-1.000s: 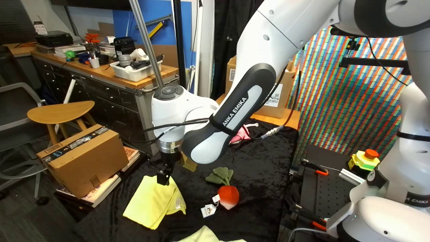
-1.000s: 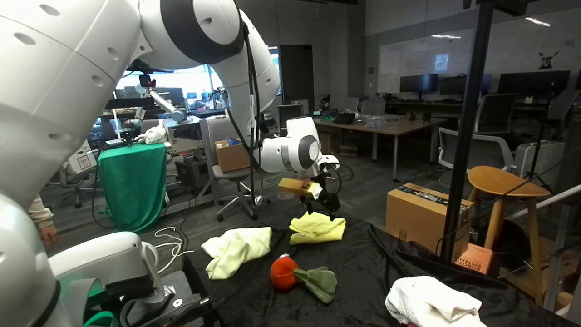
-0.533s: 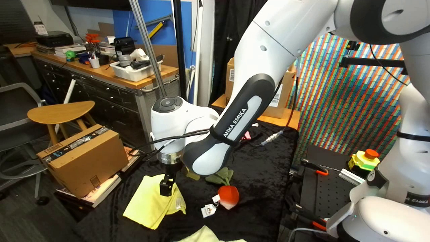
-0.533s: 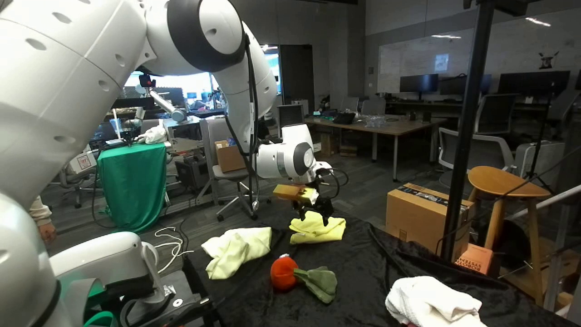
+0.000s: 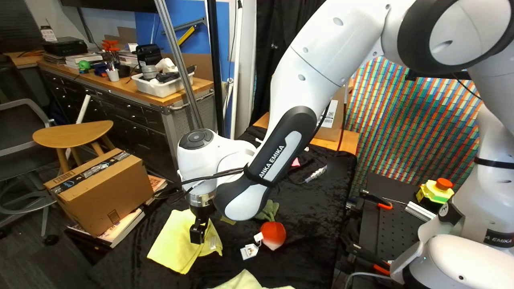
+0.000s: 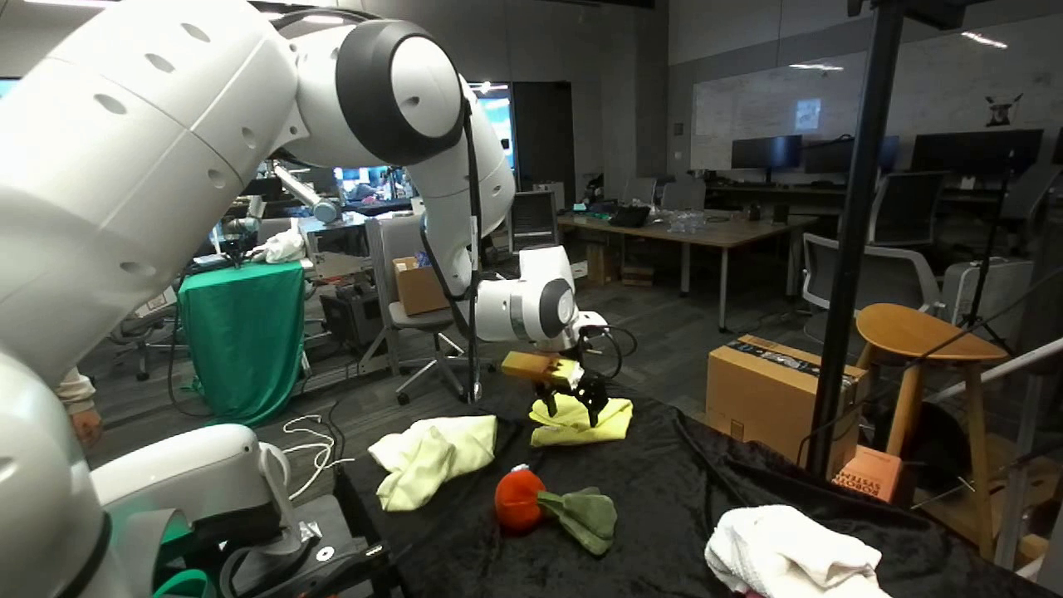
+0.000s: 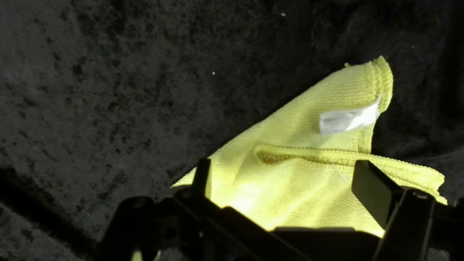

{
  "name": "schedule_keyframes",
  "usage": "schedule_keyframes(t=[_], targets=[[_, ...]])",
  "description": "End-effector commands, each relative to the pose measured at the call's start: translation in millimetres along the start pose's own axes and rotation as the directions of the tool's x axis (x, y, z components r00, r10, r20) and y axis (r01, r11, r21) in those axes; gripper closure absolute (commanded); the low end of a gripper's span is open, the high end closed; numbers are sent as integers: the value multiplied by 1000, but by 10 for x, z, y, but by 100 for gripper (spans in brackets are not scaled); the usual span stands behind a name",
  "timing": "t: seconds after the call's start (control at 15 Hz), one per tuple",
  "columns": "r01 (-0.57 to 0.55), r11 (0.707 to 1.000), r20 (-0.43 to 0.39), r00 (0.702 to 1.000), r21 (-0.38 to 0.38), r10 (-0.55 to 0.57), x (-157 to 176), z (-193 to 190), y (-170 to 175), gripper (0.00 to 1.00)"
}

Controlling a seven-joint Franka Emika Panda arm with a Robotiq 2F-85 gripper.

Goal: Pile up all the objects on the table

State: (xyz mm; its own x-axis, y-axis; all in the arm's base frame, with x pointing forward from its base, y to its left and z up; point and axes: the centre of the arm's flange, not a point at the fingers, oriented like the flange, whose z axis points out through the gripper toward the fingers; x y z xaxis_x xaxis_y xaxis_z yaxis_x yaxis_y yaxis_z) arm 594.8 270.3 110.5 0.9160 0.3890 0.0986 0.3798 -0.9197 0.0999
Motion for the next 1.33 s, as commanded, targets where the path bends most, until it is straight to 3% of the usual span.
schedule_keyframes(t=[0.0,0.93,1.0,1.07,1.27], targets=[[-12,1000,-8,1000,20,12,116,101,-10,0],[-33,999,-8,999,34,33,138,212,-9,0],[-32,999,-11,999,32,32,140,205,-10,25],[-31,999,-11,999,31,32,143,198,-13,28],[-33,999,-12,999,32,33,147,193,-10,51]])
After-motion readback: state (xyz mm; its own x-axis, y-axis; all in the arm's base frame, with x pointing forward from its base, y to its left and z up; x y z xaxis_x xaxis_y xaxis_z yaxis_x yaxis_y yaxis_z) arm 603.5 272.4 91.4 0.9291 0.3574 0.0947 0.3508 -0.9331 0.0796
